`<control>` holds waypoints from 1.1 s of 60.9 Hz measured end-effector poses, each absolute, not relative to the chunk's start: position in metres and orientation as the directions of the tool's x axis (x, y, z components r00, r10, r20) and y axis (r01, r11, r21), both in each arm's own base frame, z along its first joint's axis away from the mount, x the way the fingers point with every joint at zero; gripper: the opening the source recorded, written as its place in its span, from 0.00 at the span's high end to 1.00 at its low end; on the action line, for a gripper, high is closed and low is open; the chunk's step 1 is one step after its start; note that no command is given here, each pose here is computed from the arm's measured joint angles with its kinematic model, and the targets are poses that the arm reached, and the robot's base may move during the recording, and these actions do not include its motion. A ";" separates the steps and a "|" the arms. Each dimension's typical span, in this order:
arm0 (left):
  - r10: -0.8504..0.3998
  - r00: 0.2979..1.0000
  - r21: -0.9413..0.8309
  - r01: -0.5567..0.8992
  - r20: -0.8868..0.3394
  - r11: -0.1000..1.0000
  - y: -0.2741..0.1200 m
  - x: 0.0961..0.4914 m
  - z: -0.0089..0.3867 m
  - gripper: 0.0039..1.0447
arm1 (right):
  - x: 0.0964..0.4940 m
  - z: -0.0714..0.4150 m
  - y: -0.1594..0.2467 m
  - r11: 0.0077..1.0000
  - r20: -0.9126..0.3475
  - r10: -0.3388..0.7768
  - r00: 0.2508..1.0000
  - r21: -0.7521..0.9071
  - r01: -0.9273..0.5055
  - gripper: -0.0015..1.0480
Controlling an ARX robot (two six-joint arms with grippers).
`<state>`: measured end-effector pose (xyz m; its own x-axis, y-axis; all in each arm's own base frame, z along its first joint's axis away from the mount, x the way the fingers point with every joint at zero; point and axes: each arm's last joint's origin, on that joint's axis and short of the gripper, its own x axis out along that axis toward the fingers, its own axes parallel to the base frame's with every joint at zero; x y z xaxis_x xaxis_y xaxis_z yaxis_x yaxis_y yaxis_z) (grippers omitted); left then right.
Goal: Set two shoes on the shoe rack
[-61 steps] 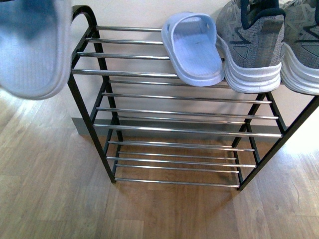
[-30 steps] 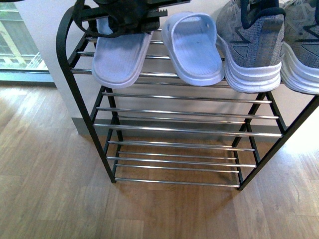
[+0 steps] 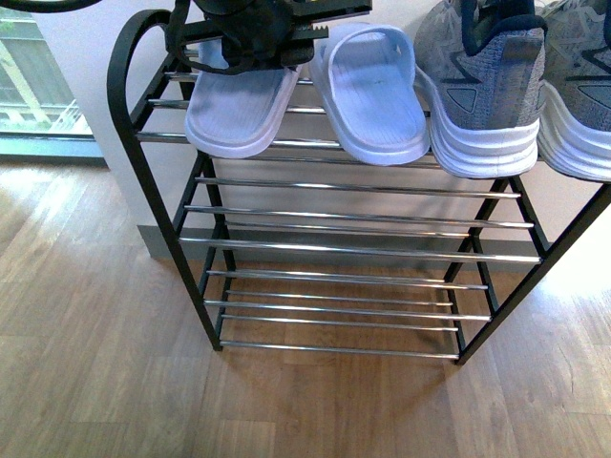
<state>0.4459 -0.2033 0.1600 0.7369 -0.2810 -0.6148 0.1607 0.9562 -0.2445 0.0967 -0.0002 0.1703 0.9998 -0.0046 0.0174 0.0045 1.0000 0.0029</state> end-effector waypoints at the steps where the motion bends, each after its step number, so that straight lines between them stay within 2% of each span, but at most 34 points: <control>1: -0.281 0.737 -0.244 0.161 -0.615 0.956 -0.203 0.446 0.160 0.98 | 0.097 0.170 0.000 1.000 0.017 -0.005 1.000 0.003 0.005 0.09; 43: -0.281 0.737 -0.244 0.161 -0.615 0.956 -0.203 0.446 0.160 0.98 | 0.097 0.170 0.000 1.000 0.017 -0.005 1.000 0.003 0.005 0.09; 67: -0.268 0.762 -0.239 0.153 -0.589 0.959 -0.203 0.448 0.162 0.98 | 0.097 0.170 0.000 1.000 0.017 -0.005 1.000 0.003 0.005 0.09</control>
<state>0.4479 -0.2033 0.1619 0.7622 -0.2684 -0.5891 0.1534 0.9589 -0.2385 0.0967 -0.0002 0.1703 0.9998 -0.0046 0.0174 0.0045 1.0000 0.0029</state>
